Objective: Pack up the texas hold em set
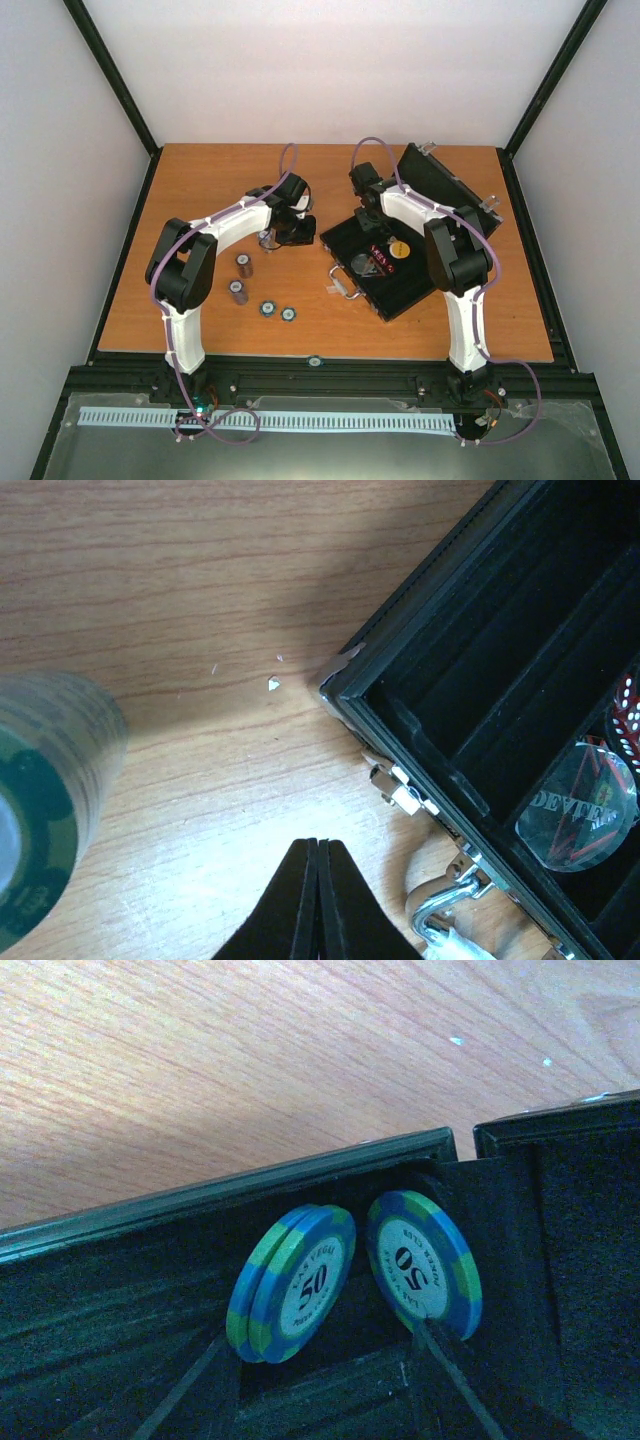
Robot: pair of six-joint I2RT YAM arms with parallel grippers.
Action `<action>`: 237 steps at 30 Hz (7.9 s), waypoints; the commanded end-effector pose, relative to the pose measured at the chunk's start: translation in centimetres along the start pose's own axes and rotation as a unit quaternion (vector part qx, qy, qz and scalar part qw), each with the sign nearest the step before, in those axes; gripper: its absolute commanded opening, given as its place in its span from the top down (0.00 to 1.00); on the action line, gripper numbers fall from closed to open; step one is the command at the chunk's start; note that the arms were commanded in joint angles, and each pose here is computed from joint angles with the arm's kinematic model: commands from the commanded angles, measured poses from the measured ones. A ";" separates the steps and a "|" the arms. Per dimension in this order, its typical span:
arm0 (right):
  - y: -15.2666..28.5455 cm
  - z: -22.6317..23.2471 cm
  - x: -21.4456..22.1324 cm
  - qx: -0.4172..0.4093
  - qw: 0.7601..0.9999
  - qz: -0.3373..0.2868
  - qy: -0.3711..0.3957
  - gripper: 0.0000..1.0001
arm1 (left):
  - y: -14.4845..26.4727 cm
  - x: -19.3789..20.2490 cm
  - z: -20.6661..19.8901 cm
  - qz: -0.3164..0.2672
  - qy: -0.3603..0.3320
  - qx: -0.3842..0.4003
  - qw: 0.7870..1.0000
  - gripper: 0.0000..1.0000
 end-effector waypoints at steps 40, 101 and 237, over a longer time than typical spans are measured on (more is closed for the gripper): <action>9.6 -4.1 -0.3 0.044 0.996 -0.061 -0.056 0.24 | 2.2 -1.3 -1.4 -0.016 -0.024 0.018 0.999 0.99; 17.8 30.0 19.3 -0.100 0.992 0.037 -0.069 0.10 | 21.7 1.6 10.5 -0.221 0.137 -0.072 0.963 0.00; 10.9 28.4 6.6 -0.202 0.973 0.085 0.077 0.53 | 21.2 1.4 9.8 -0.203 0.123 -0.021 0.971 0.00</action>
Point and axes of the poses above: each gripper's point midway between its finger pads, its own y axis back along the fingers, its own z axis along the line the jaws close on, x = y × z, the point moved 10 cm from there along y, back along the fingers, and after that the axes turned 8 degrees about y, right-handed, at the moved point
